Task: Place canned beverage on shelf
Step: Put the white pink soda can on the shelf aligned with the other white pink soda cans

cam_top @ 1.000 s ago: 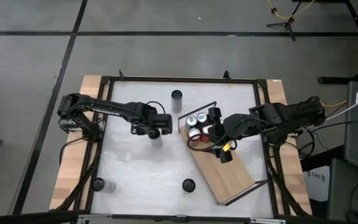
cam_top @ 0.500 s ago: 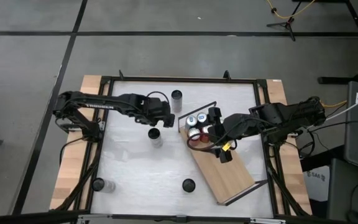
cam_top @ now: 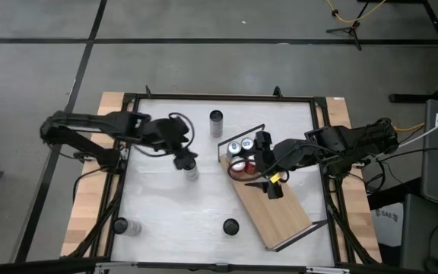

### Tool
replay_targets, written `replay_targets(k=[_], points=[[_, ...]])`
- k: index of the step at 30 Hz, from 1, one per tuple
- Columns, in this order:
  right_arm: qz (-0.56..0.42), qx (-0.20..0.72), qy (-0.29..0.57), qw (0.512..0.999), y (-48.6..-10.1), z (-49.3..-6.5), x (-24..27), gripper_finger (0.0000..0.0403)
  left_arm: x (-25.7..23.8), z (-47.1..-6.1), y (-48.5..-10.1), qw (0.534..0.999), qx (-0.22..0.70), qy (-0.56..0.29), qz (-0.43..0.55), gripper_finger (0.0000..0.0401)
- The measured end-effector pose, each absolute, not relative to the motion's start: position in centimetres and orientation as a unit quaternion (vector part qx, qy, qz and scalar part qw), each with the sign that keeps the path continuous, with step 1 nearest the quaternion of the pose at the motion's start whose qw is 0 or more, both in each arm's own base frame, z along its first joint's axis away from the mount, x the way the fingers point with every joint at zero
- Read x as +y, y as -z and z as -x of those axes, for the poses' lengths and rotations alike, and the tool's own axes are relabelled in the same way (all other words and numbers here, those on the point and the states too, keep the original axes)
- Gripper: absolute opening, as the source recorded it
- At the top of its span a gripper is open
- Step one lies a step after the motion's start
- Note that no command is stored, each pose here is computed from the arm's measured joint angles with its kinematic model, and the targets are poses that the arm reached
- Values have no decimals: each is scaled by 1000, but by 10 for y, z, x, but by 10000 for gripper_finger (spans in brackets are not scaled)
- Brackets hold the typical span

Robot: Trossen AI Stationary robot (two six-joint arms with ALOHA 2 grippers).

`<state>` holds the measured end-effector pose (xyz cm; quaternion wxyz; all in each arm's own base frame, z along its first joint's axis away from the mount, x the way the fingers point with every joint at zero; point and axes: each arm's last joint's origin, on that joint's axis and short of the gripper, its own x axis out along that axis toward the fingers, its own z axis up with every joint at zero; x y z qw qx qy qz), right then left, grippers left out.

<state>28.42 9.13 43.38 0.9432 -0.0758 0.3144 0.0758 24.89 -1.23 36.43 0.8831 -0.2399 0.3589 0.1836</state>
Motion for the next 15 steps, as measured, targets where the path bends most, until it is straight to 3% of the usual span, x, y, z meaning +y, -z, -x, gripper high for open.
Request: replay_targets(k=[7,15], points=[[32,315,-61,947,-434,-285,91,374,-34,-225,-379,914,362,-98,154,341],[18,316,-56,947,-434,-285,91,374,-54,-206,-364,873,471,-57,113,341]])
